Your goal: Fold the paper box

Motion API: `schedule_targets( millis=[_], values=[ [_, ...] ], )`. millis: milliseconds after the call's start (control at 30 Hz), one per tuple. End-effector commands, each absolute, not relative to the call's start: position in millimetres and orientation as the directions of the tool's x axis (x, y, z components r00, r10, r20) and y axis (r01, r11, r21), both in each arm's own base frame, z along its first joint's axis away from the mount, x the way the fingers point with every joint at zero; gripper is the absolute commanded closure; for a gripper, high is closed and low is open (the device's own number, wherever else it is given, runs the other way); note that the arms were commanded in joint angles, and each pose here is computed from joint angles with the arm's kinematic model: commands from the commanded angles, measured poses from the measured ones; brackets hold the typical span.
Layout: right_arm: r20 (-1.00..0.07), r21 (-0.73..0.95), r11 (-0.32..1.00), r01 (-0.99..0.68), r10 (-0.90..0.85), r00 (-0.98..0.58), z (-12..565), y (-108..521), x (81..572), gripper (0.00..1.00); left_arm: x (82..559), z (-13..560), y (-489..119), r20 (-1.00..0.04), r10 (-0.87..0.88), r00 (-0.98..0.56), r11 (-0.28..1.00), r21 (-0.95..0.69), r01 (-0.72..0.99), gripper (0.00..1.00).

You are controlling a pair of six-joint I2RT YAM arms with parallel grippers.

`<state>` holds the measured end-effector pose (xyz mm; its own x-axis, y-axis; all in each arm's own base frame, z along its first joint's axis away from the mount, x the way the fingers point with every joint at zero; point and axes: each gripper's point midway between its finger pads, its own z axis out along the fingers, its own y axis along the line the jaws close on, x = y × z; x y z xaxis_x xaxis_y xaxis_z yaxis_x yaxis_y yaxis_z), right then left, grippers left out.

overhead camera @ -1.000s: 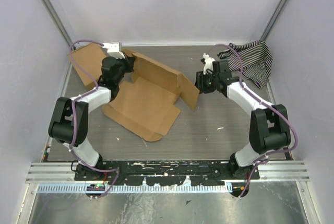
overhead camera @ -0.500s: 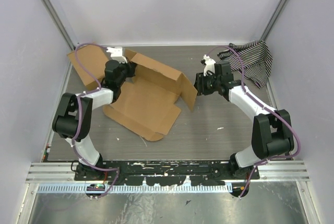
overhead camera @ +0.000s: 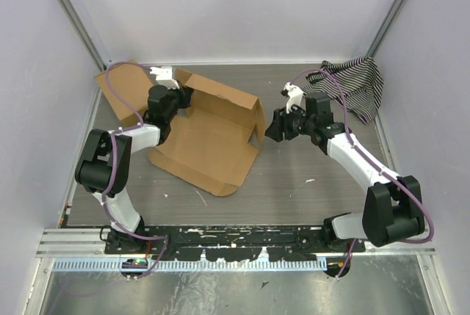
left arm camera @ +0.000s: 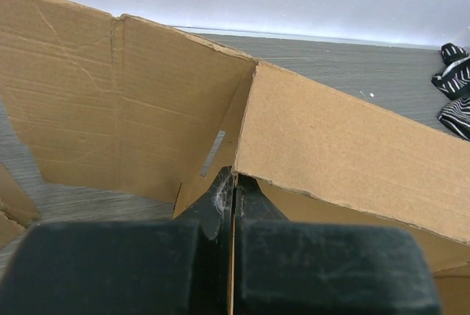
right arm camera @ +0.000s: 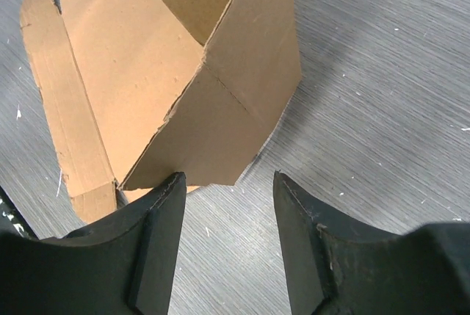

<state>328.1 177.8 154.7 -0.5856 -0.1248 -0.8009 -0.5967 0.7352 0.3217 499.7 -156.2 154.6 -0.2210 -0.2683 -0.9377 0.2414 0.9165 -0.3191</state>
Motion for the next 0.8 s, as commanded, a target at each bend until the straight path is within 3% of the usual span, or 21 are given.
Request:
schedule_targets(
  millis=[0,133,233,267,767],
  values=[
    [-0.863,0.26,0.69,-0.675,-0.147,-0.483,176.8,191.0,338.3,0.43,494.1,118.9,-154.3,-0.908,-0.249,-0.336,0.923,-0.328,0.201,1.0],
    [-0.862,0.248,0.677,-0.693,-0.173,-0.477,174.3,196.0,344.3,0.29,494.8,120.8,-156.1,-0.902,-0.25,-0.351,0.921,-0.333,0.201,1.0],
    [-0.865,0.233,0.675,-0.701,-0.186,-0.466,172.8,197.3,347.4,0.04,494.0,121.7,-156.5,-0.9,-0.248,-0.359,0.921,-0.334,0.202,1.0],
    [-0.868,0.22,0.684,-0.695,-0.188,-0.459,171.6,195.7,349.4,0.01,493.8,122.7,-157.4,-0.9,-0.248,-0.359,0.92,-0.335,0.205,1.0],
    [-0.933,0.132,0.661,-0.738,-0.169,-0.318,162.3,209.1,381.6,0.03,482.8,117.2,-162.5,-0.892,-0.249,-0.377,0.904,-0.354,0.239,1.0]
  ],
)
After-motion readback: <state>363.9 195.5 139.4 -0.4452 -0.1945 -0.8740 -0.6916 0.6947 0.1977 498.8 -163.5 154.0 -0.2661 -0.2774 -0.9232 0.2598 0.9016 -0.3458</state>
